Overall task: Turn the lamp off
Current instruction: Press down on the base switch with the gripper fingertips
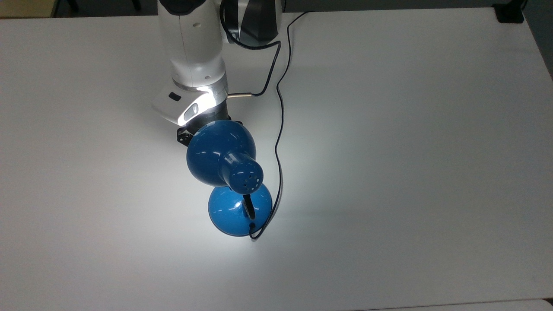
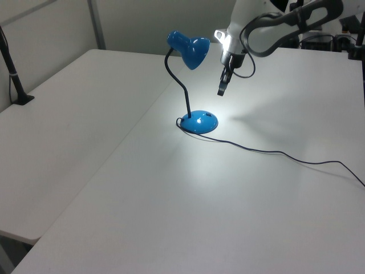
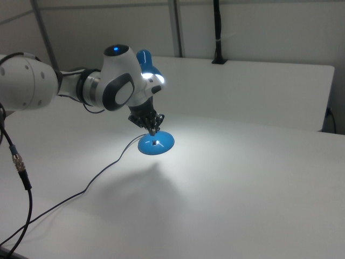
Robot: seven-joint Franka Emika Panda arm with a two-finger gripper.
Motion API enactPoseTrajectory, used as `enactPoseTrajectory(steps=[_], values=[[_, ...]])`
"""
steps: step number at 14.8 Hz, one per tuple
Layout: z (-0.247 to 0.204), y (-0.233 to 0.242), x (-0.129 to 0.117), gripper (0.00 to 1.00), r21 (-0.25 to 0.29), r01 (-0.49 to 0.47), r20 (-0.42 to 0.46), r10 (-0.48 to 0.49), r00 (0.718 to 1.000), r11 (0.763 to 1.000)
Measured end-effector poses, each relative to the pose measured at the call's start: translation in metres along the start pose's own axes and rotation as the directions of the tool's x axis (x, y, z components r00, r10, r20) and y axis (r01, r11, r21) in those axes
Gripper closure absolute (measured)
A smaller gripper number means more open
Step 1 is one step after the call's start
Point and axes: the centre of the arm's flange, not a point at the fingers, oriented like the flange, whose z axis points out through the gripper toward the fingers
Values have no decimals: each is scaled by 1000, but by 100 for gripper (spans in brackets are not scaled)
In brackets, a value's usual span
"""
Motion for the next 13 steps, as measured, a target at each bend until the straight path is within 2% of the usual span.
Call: enactPoseTrajectory(steps=[6, 13], values=[[55, -24, 4, 99, -3, -70, -58, 70, 996, 998], [69, -24, 1, 99, -4, -75, -49, 75, 996, 997]])
